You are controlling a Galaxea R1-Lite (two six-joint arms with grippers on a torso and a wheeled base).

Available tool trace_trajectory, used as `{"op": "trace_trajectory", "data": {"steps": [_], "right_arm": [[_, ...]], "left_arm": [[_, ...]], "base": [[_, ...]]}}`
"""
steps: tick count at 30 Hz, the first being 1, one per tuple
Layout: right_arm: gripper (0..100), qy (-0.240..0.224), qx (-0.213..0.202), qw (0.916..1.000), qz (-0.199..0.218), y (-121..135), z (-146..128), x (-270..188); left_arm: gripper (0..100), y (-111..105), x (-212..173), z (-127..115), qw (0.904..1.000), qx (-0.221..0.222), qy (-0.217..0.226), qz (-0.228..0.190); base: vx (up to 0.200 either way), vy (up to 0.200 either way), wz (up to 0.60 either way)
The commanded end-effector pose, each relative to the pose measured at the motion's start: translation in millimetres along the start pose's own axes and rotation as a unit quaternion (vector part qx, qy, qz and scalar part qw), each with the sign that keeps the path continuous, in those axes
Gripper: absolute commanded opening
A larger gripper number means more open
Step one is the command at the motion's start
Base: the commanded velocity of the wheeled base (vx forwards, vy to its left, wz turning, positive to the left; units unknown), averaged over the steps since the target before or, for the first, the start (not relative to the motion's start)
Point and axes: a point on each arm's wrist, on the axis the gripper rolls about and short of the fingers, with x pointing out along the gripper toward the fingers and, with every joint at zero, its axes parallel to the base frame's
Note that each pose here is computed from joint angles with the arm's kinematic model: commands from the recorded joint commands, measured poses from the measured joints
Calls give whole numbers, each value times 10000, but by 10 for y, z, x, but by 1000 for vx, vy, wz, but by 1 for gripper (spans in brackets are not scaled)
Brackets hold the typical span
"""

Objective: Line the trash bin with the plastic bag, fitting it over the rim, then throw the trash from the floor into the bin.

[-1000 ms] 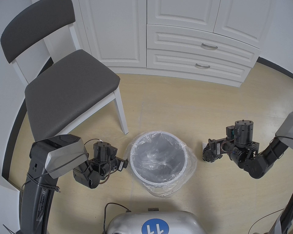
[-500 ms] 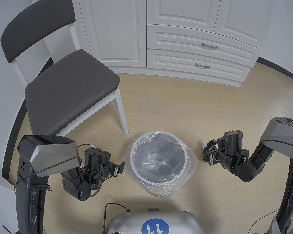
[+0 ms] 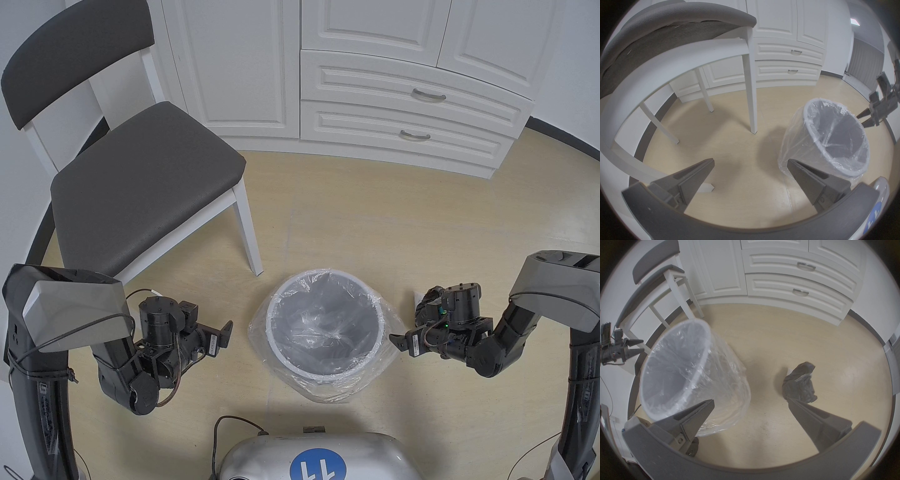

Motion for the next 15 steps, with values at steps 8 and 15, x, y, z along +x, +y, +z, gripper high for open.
{"op": "trace_trajectory", "data": {"steps": [8,15], "right_arm": [[100,80,986,9935,566,94,-238,817],[100,175,1143,9909,688,108,-208,878]], "left_arm": [[100,28,-23,62,9996,-60,-275,64],[100,29,-52,64,9996,-57,-264,86]], "base": [[0,0,0],[0,0,0]]}}
